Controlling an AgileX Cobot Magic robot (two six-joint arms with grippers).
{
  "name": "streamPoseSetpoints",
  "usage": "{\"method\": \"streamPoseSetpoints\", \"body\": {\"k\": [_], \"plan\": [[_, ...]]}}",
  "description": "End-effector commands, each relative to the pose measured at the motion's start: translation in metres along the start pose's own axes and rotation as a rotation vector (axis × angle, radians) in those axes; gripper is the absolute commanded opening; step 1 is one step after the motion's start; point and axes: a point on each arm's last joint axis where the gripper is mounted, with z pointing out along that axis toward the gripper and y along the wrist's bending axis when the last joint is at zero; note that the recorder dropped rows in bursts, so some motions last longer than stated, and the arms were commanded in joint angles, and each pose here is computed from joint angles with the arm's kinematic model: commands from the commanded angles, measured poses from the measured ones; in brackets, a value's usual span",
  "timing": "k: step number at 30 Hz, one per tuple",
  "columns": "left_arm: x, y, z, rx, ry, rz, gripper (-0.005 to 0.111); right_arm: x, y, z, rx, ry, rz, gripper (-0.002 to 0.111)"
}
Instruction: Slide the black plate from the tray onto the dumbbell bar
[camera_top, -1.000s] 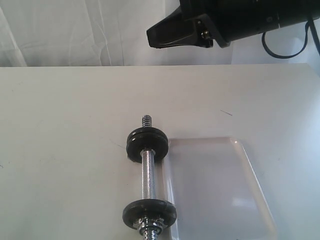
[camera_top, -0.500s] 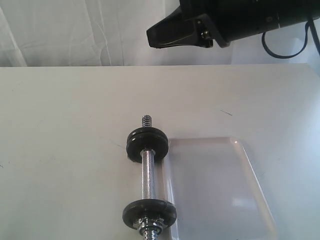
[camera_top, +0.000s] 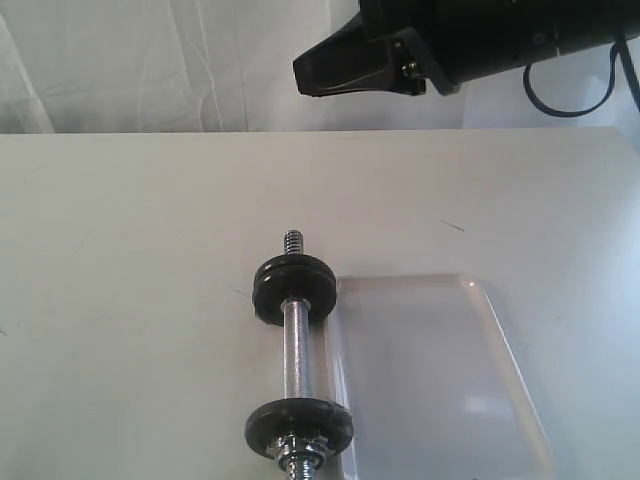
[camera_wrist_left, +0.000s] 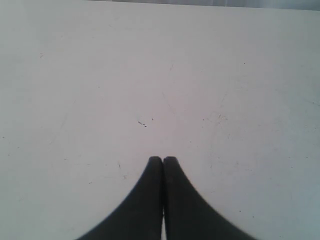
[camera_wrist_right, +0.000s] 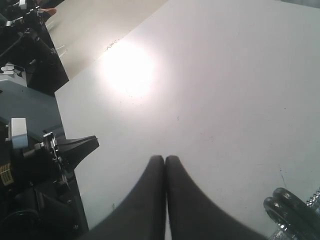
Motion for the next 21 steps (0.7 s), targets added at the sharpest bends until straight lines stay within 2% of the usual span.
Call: {"method": "streamPoseSetpoints", "body": {"k": [1,10,15,21], "plan": [[0.0001,-0.0004,-0.0003,0.004,-0.002,-0.006,0.000,-0.0022,0.0032,-0.0025,-0.002,-0.014,-0.006,0.000],[0.0012,-0.0004,-0.0003,0.005,0.010,-0.005,0.000,-0.0022,0.0032,-0.0025,-0.002,-0.014,-0.006,0.000],[0.0007,-0.0004,-0.0003,0.005,0.005,0.051,0.000,-0.0022,0.0032,-0.0025,-0.002,-0.014,-0.006,0.000],[0.0007,-0.0004,-0.0003,0.005,0.005,0.057,0.000,-0.0022,0.0032,-0.0025,-0.002,-0.014,-0.006,0.000]]}}
